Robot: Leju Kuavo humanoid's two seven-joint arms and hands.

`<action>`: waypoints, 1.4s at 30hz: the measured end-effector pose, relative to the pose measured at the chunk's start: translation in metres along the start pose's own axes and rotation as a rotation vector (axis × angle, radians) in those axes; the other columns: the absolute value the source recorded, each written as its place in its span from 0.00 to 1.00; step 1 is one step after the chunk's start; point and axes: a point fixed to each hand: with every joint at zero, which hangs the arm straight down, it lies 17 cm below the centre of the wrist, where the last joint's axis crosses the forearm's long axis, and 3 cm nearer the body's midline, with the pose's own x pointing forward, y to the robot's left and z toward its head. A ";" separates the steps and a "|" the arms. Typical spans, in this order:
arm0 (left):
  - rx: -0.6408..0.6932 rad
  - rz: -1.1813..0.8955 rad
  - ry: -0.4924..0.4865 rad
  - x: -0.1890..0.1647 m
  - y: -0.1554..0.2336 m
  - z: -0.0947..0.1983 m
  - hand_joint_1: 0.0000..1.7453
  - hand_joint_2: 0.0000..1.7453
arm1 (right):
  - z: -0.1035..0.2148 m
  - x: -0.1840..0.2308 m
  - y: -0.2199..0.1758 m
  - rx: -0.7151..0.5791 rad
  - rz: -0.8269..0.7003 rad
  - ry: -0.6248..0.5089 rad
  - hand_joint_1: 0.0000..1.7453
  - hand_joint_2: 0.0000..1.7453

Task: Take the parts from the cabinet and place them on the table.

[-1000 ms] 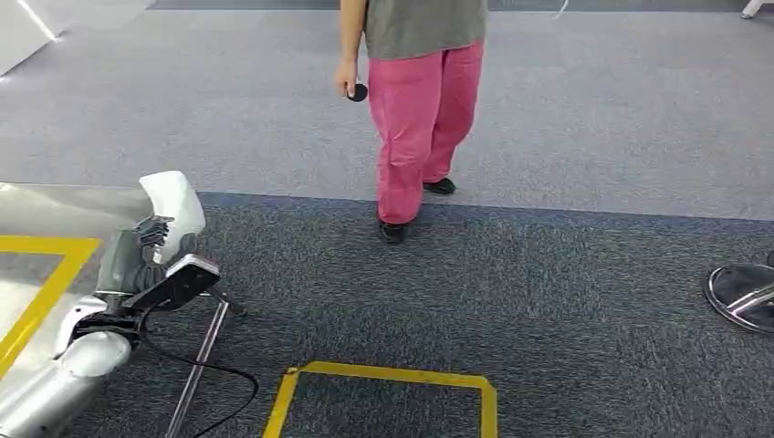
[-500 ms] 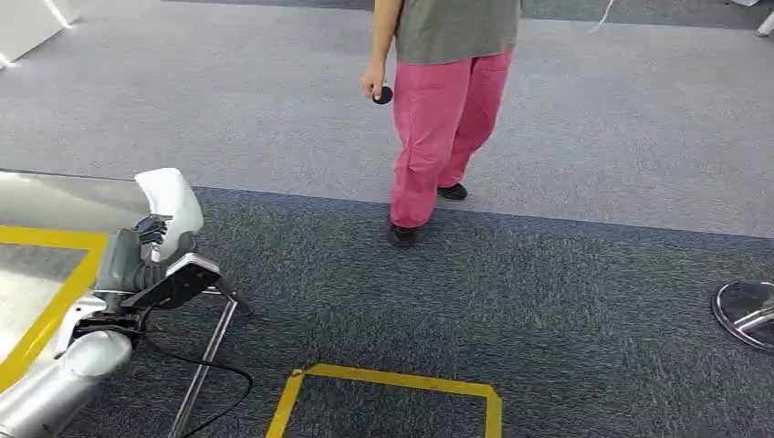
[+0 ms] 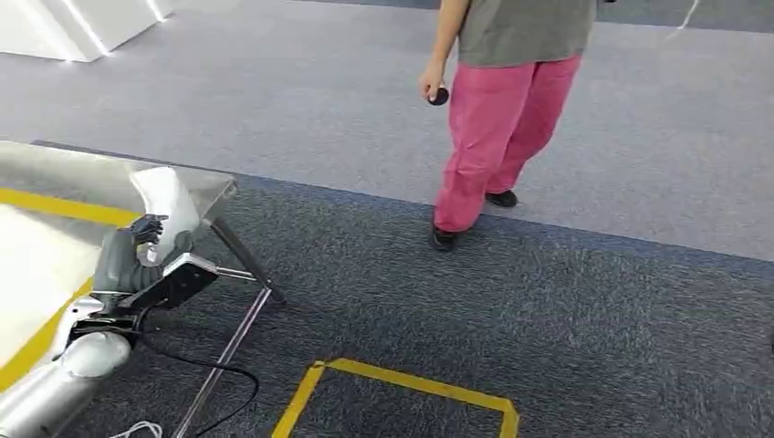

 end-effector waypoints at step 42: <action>0.014 -0.084 0.021 -0.021 0.024 0.017 1.00 1.00 | -0.007 0.014 0.013 0.030 0.049 0.007 0.00 0.00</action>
